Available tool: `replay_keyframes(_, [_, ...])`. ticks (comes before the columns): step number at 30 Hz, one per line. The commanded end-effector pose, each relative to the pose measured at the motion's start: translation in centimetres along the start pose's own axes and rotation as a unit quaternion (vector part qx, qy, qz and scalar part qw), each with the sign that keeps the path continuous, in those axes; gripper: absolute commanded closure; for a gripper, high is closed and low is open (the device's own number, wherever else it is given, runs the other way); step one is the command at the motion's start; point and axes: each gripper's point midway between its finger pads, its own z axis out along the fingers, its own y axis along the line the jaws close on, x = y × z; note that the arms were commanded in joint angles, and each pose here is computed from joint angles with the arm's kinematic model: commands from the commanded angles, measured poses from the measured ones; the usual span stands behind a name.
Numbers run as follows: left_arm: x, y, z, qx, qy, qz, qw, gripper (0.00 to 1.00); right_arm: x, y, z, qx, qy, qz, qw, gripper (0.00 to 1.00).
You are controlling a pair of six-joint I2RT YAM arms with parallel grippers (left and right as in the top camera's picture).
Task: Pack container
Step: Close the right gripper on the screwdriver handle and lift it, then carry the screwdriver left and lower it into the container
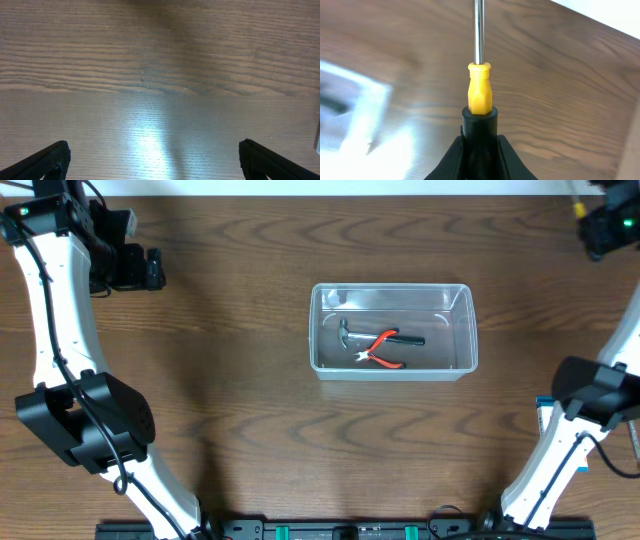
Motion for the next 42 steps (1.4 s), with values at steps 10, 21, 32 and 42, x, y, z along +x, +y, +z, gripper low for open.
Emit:
replay_keyframes(10, [0.3, -0.1, 0.6, 0.008, 0.009, -0.004, 1.0, 0.02, -6.7, 15.6, -1.1, -0.136, -0.057, -0.125, 0.981, 0.99])
replay_keyframes(21, [0.3, -0.1, 0.6, 0.008, 0.009, -0.004, 1.0, 0.02, -6.2, 25.7, 0.4, -0.135, 0.014, -0.24, 0.961, 0.99])
replay_keyframes(32, [0.3, -0.1, 0.6, 0.008, 0.009, -0.004, 1.0, 0.02, 0.5, 30.0, 2.3, -0.168, 0.136, -0.326, 0.92, 0.99])
replay_keyframes(42, [0.3, -0.1, 0.6, 0.008, 0.009, -0.004, 1.0, 0.02, 5.2, 31.2, 4.8, -0.233, 0.199, -0.376, 0.875, 0.99])
